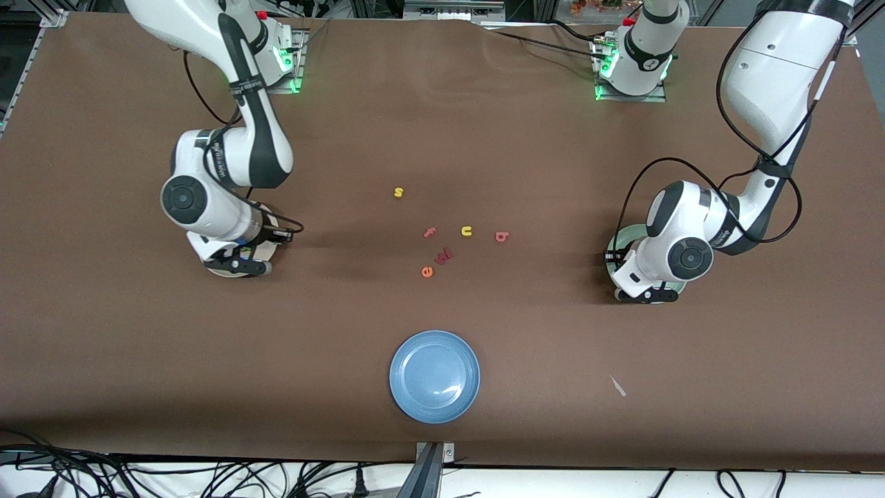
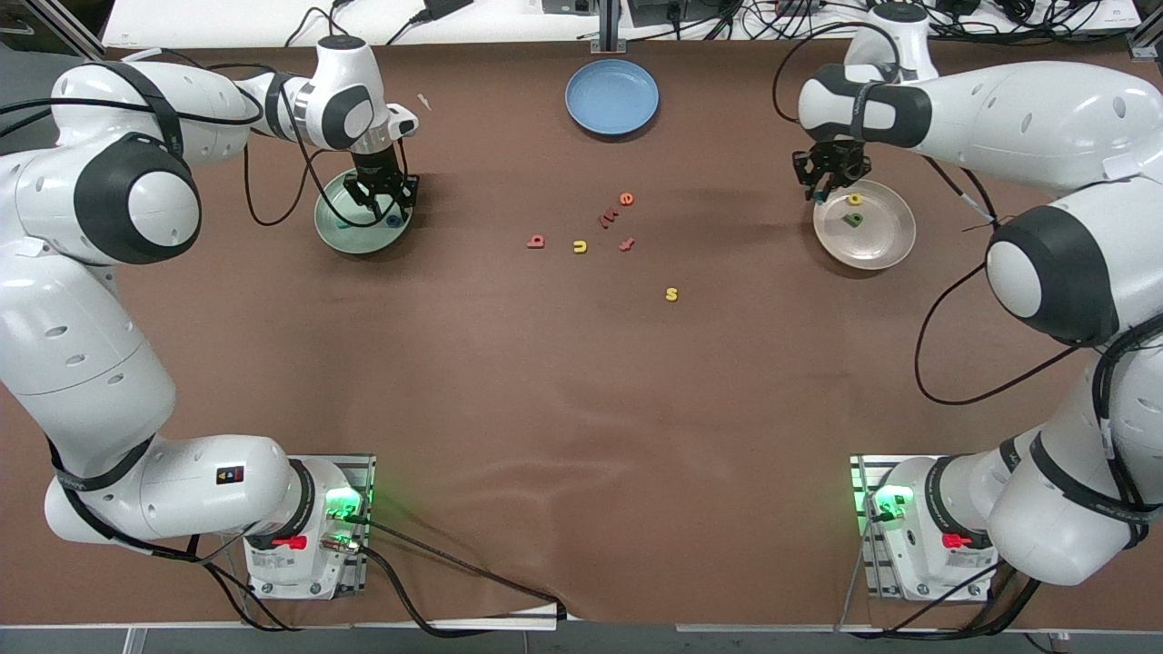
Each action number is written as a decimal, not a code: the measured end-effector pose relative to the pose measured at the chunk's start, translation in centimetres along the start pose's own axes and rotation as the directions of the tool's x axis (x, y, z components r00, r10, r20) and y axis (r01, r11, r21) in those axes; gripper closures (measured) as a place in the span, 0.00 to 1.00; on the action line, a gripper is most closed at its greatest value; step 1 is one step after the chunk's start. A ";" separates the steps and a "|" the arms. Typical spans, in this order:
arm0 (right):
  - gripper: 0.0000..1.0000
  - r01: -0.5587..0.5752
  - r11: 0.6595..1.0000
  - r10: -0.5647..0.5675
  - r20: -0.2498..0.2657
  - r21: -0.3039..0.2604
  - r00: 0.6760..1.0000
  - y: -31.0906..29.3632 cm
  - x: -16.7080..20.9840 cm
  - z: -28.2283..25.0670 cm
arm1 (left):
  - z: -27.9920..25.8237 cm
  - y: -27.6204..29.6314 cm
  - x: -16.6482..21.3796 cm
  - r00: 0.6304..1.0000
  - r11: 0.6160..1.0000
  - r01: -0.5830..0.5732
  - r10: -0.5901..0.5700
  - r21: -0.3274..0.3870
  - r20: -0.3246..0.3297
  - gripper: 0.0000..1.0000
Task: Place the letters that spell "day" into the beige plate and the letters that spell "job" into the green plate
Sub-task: 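Place the o on the green plate while the right gripper grasps the y, then release the y over the cream plate while the left gripper approaches the b, then grasp the pink b with the left gripper while the right gripper retracts, then place the pink b on the green plate with the left gripper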
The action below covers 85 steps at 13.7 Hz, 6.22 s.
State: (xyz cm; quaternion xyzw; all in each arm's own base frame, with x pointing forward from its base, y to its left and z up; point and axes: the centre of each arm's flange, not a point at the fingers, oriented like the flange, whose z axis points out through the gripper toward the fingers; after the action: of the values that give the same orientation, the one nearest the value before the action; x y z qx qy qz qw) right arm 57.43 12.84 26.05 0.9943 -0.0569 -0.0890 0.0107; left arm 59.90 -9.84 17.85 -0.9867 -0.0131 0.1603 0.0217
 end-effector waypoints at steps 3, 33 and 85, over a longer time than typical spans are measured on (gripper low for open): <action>0.74 0.041 0.999 -0.041 0.029 -0.004 0.999 5.0 1.1 0.3 | -0.9 0.0 0.2 1.000 0.999 0.030 -0.030 -0.042 0.004 0.10; 0.00 0.120 0.993 -0.120 0.011 -0.016 0.993 4.2 -2.7 -26.4 | -3.0 25.5 -5.7 0.219 0.194 0.962 -0.968 -0.190 0.122 0.00; 0.00 0.094 0.996 -0.094 -0.055 -0.011 0.994 13.6 -4.4 -31.0 | -11.5 -1.3 -2.4 0.998 0.996 -0.061 0.062 0.073 -0.013 0.74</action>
State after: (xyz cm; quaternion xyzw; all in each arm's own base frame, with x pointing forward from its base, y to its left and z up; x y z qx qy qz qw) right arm 57.17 0.15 57.78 0.9979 -0.0095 -0.0621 0.0124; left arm 61.22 -9.02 29.61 -0.9864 0.0231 0.1539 0.0525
